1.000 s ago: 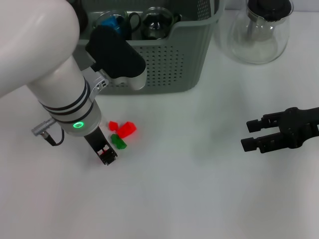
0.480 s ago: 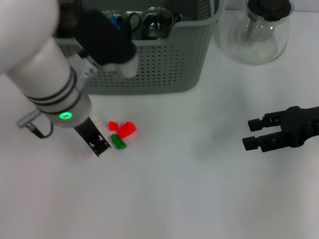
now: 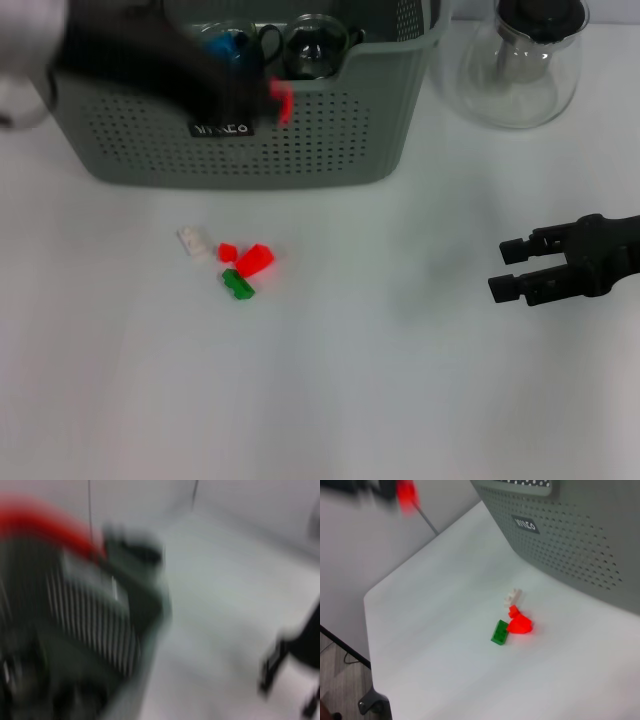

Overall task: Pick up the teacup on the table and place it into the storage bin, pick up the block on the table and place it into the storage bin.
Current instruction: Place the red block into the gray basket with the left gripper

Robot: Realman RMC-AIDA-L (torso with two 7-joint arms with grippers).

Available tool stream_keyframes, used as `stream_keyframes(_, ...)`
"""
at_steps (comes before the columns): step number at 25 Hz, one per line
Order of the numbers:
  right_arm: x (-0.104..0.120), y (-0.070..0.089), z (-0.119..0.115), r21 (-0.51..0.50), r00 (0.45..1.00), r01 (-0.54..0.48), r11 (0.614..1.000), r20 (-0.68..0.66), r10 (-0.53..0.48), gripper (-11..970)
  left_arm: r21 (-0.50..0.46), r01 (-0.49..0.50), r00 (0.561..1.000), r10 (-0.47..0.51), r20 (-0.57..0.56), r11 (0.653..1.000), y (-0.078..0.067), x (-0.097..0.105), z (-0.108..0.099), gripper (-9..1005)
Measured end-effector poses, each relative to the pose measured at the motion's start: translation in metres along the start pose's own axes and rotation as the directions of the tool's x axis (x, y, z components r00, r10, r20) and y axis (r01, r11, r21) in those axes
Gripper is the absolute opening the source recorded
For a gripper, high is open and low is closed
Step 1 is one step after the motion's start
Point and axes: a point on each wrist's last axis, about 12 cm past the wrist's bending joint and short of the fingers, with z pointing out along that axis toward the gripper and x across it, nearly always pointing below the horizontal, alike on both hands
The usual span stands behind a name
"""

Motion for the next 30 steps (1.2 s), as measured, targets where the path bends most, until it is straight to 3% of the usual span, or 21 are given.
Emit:
stream_keyframes(3,-0.001,0.0,0.001,-0.004,1.0,-0.002,1.0,-0.004,0.002,825,-0.073,-0.03,0.994,0.037,0.1,0.997,0.014,-0.027,-0.005,183)
stream_keyframes(7,-0.001,0.001,0.002,-0.011,1.0,-0.003,1.0,-0.003,0.003,824,-0.226,0.001,0.998,0.014,0.064,0.974,0.043,-0.053,0.014,186)
stream_keyframes(8,-0.001,0.001,0.002,-0.011,1.0,-0.004,1.0,-0.003,0.004,824,-0.226,0.001,0.998,0.014,0.064,0.974,0.043,-0.053,0.014,186)
stream_keyframes(10,-0.001,0.001,0.003,-0.01,1.0,-0.005,1.0,-0.005,0.005,824,-0.32,0.046,0.999,-0.051,-0.006,0.946,0.07,-0.066,0.04,187)
stream_keyframes(17,-0.002,0.001,0.005,-0.01,1.0,-0.002,1.0,-0.01,0.002,824,-0.383,0.101,0.981,-0.157,-0.116,0.918,0.112,-0.067,0.092,191)
stream_keyframes(22,-0.002,0.001,0.005,-0.01,1.0,-0.001,1.0,-0.013,0.001,824,-0.388,0.117,0.967,-0.195,-0.167,0.914,0.122,-0.059,0.108,194)
stream_keyframes(30,-0.002,0.001,0.004,-0.009,1.0,-0.002,1.0,-0.013,0.001,825,-0.396,0.123,0.967,-0.2,-0.159,0.91,0.122,-0.057,0.11,198)
